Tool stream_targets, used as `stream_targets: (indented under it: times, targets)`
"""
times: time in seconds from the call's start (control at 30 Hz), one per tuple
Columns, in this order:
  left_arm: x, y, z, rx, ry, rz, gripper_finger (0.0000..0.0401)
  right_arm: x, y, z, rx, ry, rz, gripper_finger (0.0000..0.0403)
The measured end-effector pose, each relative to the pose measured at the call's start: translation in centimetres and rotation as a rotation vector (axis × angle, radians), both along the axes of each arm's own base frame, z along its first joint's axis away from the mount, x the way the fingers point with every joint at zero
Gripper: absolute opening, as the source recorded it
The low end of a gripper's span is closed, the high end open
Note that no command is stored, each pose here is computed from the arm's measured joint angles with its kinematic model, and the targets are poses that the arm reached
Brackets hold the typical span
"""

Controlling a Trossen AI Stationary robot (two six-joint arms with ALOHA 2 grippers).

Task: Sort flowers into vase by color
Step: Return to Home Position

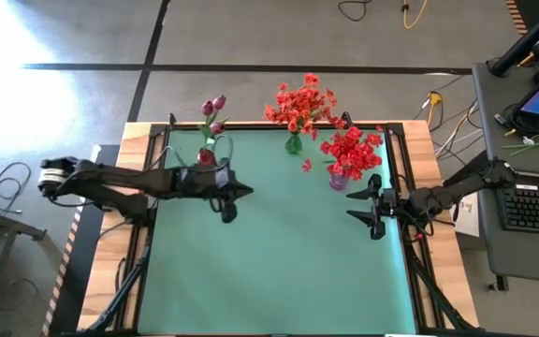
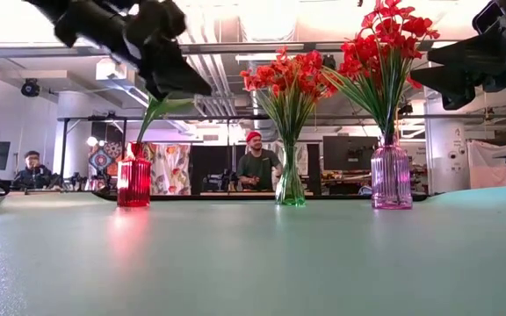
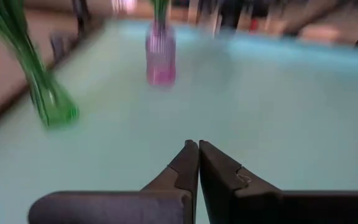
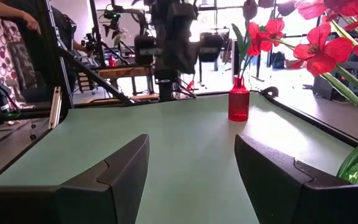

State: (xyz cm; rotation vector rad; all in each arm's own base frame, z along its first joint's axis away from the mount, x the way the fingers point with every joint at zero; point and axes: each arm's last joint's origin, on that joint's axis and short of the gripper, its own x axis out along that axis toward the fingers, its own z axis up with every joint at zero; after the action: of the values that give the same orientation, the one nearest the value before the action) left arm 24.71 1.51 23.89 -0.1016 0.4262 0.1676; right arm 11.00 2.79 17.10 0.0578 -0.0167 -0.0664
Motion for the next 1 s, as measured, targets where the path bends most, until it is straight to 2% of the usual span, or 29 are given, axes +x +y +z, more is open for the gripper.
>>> stream_targets:
  times: [0.1,0.23,0.33,0.47,0.57,0.63,0.7,0.73,0.8,0.87,1.0]
  targets:
    - [-1.8,-0.1,0.8,0.008,-0.173,-0.002,0.0,0.0,0.0,0.0,0.0,0.0,0.0,0.0228]
    - [-4.7,-0.3,-0.1,0.009,-0.184,-0.004,0.0,0.0,0.0,0.0,0.0,0.0,0.0,0.0228]
    - [-7.1,-0.4,0.0,0.015,-0.267,-0.004,0.0,0.0,0.0,0.0,0.0,0.0,0.0,0.0228]
    - [-10.7,-0.5,-2.4,0.127,-0.347,-0.002,0.0,0.0,0.0,0.0,0.0,0.0,0.0,0.0228]
    - [-12.9,-0.6,-4.9,0.139,-0.46,0.012,0.0,0.0,0.0,0.0,0.0,0.0,0.0,0.0228]
    - [-13.7,-0.6,-6.7,0.114,-0.455,0.015,0.0,0.0,0.0,0.0,0.0,-0.001,0.0,0.0228]
    - [-14.5,-0.7,-7.2,0.045,-0.421,0.024,0.0,0.0,0.0,0.0,0.0,0.0,-0.001,0.0228]
    - [-14.9,-0.7,-7.0,0.027,-0.459,0.021,0.0,0.0,0.0,0.0,0.0,-0.001,0.0,0.0228]
    - [-15.1,-1.0,-6.6,0.065,-0.495,-0.051,0.0,0.0,0.0,0.0,-0.002,0.005,-0.002,0.0228]
    - [-15.0,-1.2,-7.0,0.104,-0.452,-0.108,0.0,0.1,0.0,-0.1,-0.003,0.008,0.002,0.0228]
    - [-15.0,-1.5,-7.0,0.128,-0.451,-0.16,0.0,0.2,0.1,-0.3,-0.013,0.035,0.0,0.0228]
